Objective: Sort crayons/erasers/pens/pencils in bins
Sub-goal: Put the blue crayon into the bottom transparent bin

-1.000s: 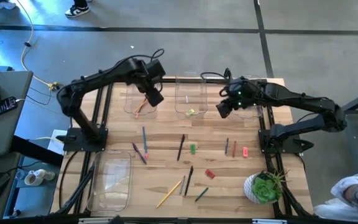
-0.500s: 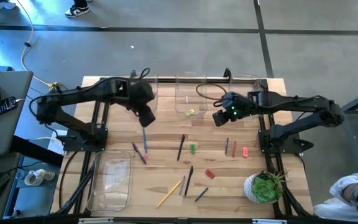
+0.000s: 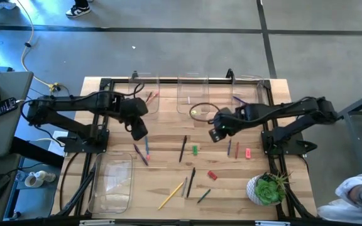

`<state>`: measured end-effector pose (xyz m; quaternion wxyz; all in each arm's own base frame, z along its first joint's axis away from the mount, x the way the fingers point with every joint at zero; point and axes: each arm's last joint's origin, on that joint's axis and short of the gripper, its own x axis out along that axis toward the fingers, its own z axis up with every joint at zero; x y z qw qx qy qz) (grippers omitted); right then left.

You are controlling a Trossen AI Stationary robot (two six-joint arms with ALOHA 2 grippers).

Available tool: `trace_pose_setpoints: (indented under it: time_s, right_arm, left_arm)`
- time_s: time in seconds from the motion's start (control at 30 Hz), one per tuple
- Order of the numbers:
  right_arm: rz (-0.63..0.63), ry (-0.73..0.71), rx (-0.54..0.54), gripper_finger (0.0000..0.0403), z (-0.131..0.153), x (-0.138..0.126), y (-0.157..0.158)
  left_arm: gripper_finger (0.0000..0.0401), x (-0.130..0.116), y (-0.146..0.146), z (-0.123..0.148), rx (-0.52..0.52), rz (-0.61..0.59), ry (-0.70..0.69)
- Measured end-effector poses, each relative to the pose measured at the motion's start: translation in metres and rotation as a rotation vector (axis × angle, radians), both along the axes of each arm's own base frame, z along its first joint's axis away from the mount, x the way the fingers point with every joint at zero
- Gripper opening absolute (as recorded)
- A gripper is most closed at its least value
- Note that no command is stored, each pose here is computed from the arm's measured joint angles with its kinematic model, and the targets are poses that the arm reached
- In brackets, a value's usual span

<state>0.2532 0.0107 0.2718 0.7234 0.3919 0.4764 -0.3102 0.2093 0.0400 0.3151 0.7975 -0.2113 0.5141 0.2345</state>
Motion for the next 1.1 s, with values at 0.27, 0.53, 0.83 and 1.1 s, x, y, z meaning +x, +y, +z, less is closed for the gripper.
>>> trace_pose_setpoints:
  time_s: [0.27, 0.53, 0.83, 1.1]
  right_arm:
    - [-0.018, 0.163, 0.058, 0.0161, -0.028, 0.010, 0.021]
    - [-0.075, 0.272, 0.063, 0.0161, -0.040, 0.008, 0.033]
    - [-0.107, 0.339, 0.061, 0.0161, -0.059, -0.003, 0.031]
    - [-0.178, 0.304, 0.097, 0.0161, -0.081, -0.007, 0.031]
  left_arm:
    - [0.0133, 0.001, -0.008, 0.000, 0.017, -0.075, 0.009]
    - [0.0133, 0.002, -0.011, 0.000, 0.020, -0.102, 0.013]
    - [0.0133, 0.001, -0.011, 0.000, 0.024, -0.112, 0.015]
    - [0.0133, 0.002, -0.011, 0.000, 0.026, -0.119, 0.016]
